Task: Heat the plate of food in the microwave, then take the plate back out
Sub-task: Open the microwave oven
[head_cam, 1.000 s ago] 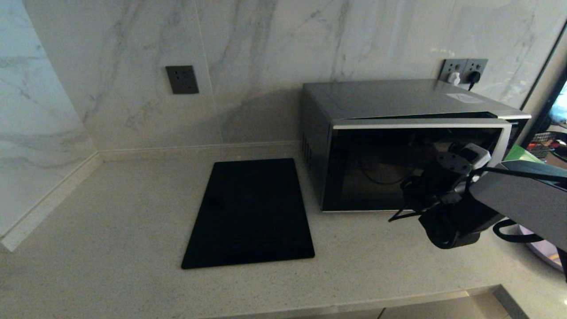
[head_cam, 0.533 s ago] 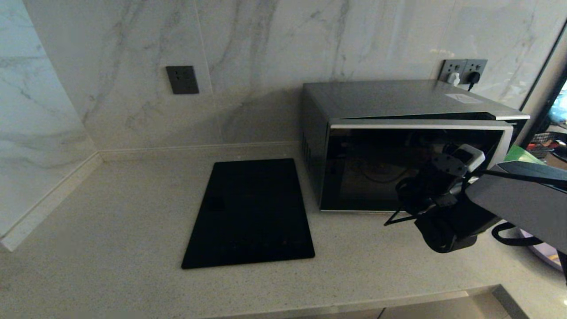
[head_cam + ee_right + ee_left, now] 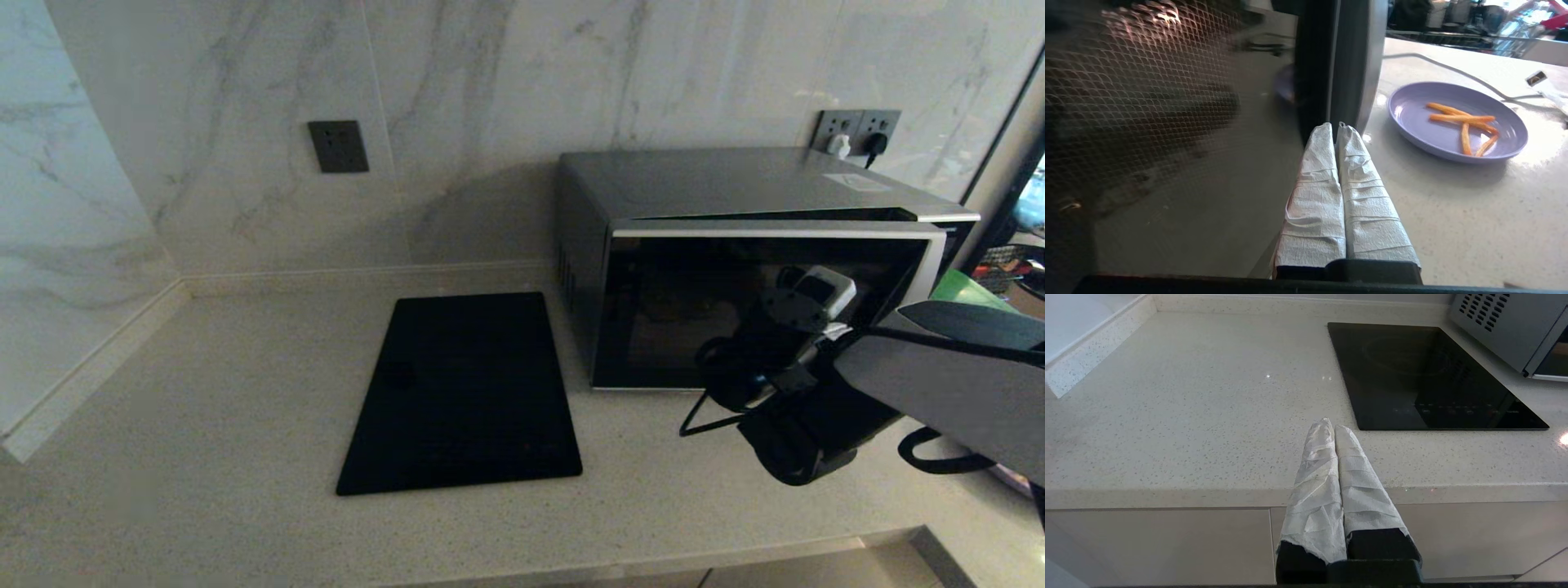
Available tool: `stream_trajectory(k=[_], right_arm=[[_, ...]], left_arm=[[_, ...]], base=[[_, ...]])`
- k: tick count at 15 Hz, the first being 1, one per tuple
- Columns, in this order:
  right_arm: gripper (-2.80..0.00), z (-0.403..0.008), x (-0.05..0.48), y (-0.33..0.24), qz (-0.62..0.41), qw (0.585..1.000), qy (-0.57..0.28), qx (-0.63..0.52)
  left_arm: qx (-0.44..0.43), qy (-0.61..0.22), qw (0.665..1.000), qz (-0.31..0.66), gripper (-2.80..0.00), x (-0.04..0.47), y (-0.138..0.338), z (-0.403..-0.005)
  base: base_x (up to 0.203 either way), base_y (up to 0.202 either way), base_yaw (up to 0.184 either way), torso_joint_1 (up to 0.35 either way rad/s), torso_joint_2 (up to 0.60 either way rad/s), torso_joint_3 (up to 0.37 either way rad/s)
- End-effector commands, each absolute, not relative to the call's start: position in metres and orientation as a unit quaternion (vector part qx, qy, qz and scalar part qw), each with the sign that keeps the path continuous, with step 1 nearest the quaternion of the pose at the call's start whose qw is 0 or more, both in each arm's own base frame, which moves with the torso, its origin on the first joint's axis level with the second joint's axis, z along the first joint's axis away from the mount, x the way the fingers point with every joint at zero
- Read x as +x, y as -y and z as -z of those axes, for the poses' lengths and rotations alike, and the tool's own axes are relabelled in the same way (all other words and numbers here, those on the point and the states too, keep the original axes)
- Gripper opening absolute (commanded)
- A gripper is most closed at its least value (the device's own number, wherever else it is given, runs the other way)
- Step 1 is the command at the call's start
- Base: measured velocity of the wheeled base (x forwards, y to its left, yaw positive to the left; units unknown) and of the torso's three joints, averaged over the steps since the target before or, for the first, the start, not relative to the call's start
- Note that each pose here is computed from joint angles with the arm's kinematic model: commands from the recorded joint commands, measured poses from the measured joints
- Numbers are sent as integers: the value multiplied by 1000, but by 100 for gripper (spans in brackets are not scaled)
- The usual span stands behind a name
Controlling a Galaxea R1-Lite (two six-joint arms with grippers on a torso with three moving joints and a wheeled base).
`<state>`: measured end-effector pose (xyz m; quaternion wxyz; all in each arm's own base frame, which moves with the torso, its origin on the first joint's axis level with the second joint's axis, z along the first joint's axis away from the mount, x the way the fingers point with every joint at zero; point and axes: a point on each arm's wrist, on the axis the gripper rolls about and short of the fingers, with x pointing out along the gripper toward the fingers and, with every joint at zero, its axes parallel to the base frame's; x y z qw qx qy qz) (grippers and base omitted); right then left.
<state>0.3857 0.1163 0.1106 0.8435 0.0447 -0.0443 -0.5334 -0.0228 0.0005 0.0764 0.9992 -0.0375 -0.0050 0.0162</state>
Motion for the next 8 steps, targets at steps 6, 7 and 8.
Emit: stream_trajectory(k=[6, 7, 8], right_arm=[[-280, -265, 293, -98, 453, 879, 129, 71], [-280, -287, 277, -92, 445, 883, 140, 57], [-280, -309, 260, -86, 439, 886, 145, 38]], left_arm=[[-38, 4, 999, -17, -280, -23, -1, -76], [-38, 4, 999, -17, -280, -23, -1, -76], [-38, 4, 999, -17, -280, -23, -1, -76]], base=[[0, 0, 0, 0, 0, 0], [0, 0, 0, 0, 0, 0], [0, 0, 0, 0, 0, 0]])
